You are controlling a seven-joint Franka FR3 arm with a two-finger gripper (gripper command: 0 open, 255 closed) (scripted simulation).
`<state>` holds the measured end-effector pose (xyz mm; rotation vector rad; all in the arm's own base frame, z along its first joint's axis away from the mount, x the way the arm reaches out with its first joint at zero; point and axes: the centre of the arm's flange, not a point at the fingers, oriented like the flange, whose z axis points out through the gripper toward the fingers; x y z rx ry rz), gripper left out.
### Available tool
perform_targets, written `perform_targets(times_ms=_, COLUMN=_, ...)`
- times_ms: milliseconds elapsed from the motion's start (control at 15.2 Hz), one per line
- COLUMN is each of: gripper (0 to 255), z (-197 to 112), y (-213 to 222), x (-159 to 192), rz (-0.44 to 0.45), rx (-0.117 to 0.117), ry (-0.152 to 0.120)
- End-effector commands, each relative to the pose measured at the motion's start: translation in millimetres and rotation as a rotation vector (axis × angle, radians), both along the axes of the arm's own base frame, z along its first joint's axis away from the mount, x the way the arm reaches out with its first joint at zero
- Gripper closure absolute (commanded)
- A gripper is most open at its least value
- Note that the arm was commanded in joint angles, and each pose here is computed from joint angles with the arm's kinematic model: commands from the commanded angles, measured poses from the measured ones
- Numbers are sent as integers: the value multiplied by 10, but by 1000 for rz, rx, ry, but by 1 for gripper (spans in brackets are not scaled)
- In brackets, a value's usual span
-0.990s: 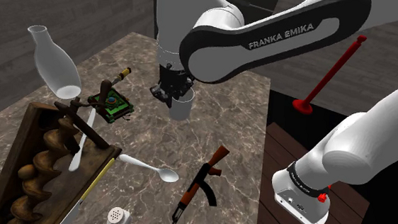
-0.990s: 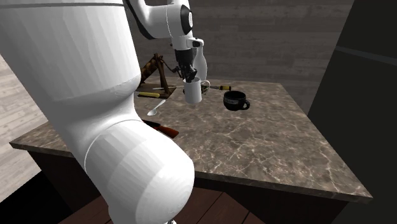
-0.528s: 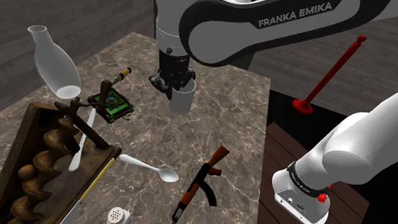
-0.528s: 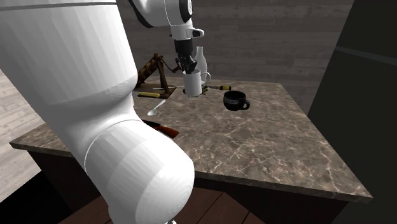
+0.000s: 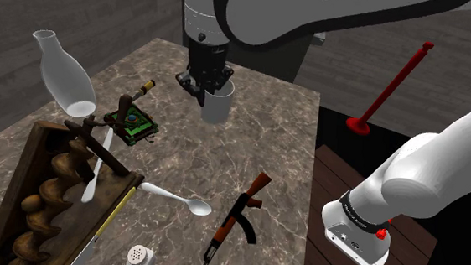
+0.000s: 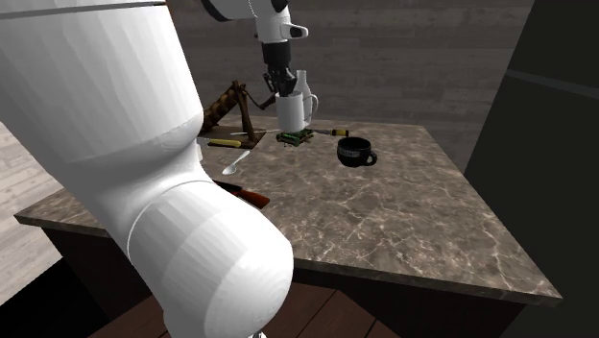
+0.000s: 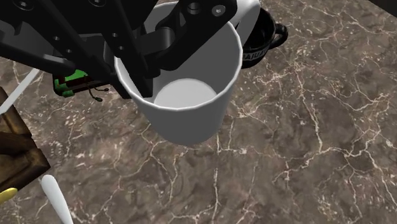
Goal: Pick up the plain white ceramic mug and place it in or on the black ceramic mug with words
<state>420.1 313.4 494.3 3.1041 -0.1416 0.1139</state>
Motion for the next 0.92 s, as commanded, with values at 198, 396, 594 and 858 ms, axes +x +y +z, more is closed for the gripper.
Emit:
perform_targets(times_ms=198, gripper=255, z=249, y=-2, x=-9, rz=0, rx=0, ry=0)
perform_targets(times_ms=396, gripper=255, z=287, y=-265, x=284, rz=0, rx=0, ry=0)
perform_targets(times_ms=594, gripper=255, z=326, y=-529, x=577, rz=0, rx=0, ry=0)
perform_targets(times_ms=858, gripper=255, z=377, y=-880, x=968, rz=0, rx=0, ry=0)
